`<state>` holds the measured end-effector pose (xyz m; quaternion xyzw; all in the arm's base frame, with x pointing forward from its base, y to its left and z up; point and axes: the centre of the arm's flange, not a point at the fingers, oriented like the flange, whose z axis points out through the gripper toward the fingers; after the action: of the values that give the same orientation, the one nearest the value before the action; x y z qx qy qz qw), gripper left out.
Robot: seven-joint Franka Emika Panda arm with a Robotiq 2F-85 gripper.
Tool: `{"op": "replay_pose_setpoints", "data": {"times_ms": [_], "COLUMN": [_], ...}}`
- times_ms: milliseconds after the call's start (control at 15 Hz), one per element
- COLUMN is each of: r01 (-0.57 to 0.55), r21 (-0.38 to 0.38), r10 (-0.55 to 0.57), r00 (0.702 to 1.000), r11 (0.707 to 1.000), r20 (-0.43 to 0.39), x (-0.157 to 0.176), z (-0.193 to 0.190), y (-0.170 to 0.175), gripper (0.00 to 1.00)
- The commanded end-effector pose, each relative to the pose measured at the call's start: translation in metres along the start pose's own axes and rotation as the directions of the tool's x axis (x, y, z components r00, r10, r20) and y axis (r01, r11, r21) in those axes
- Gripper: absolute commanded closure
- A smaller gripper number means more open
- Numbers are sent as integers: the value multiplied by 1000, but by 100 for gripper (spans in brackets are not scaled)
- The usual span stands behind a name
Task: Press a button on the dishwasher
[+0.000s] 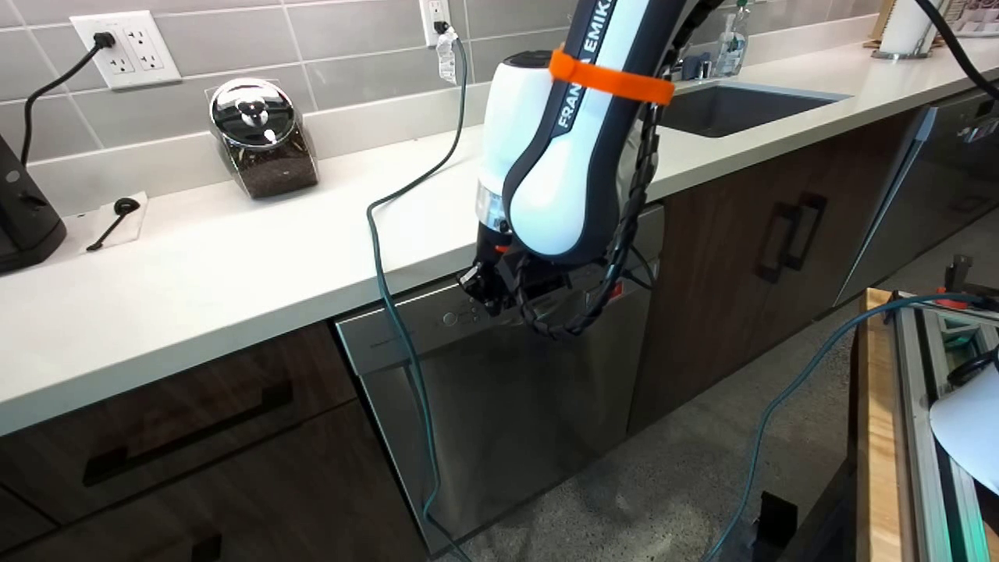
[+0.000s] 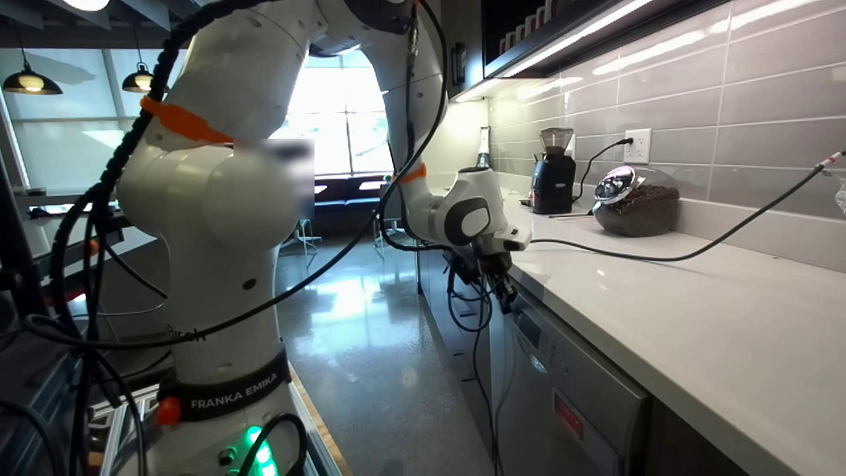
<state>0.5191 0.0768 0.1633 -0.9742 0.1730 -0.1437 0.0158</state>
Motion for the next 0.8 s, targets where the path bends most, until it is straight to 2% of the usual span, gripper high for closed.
{"op": "replay_pose_setpoints", "data": {"times_ms": [0,533,733], "r01": [-22,-34,-7], "r21": [-5,-21,-21], "r10": [21,34,7], "r00": [1000,999,1000], "r11": [1000,999,1000], "r20": [-19,-35,-5], "x": [1,0,-3], "z": [10,4,-2], "y": [-2,3,4], "gripper": [100,100,100]}}
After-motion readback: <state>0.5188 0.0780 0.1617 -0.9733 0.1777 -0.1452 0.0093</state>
